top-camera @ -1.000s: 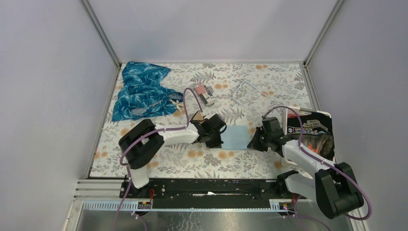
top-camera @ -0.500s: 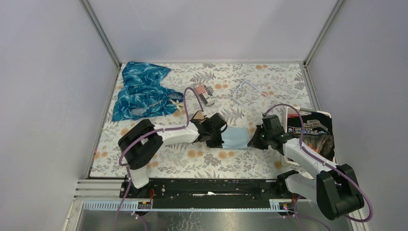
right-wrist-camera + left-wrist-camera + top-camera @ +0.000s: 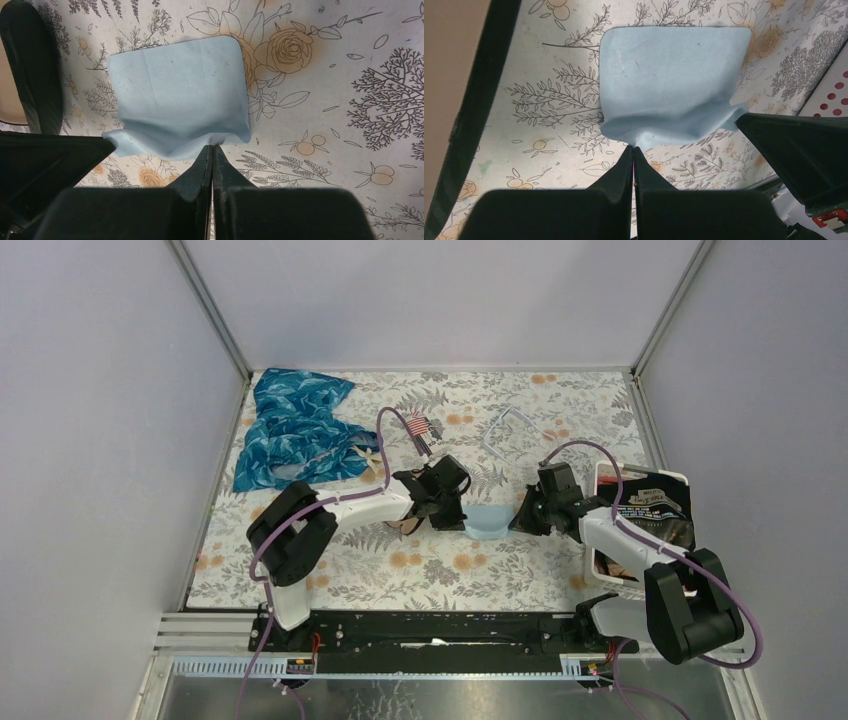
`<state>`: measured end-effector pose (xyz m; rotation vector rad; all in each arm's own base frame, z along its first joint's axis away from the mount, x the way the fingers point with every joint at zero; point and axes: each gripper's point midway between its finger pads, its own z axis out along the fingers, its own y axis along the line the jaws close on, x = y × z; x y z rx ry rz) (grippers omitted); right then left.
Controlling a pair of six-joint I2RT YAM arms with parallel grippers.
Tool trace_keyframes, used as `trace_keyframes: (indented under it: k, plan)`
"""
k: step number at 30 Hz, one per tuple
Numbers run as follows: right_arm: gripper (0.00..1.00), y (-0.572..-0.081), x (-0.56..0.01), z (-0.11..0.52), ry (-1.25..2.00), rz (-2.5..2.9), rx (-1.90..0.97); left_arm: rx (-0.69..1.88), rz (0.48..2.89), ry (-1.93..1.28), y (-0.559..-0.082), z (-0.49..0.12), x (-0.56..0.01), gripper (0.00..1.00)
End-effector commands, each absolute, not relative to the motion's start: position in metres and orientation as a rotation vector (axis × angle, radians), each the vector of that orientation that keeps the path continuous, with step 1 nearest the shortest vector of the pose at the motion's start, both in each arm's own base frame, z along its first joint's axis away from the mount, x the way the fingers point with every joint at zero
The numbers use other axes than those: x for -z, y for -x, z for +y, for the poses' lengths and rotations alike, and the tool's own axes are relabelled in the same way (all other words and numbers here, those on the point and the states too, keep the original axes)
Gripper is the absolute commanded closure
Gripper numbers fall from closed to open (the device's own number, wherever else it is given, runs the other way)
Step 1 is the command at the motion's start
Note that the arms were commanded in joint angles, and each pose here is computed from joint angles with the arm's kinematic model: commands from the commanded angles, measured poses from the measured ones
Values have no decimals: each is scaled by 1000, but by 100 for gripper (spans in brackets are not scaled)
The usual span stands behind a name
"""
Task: Organize the sunglasses
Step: Fold the glasses cleaning cloth at the center of the board.
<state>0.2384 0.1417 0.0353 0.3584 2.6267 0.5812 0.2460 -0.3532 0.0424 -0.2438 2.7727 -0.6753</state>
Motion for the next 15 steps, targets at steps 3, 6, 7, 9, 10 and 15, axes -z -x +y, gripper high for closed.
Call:
trace_keyframes:
  k: [3, 6, 7, 9, 10, 15]
  plan:
    - [100, -247, -48, 146, -331, 2591, -606, 672, 2867, 205, -230, -347, -33, 100]
    - [100, -236, -42, 144, -334, 2610, -611, 673, 2897, 212, -220, -344, -27, 100]
    - [100, -232, -40, 143, -336, 2620, -610, 672, 2901, 210, -217, -343, -26, 100]
    - [100, -226, -38, 141, -341, 2631, -609, 675, 2909, 204, -211, -342, -26, 100]
    - [100, -223, -37, 141, -344, 2635, -609, 675, 2914, 203, -209, -341, -26, 100]
    - [100, -218, -37, 139, -350, 2634, -613, 672, 2919, 201, -205, -341, -23, 100]
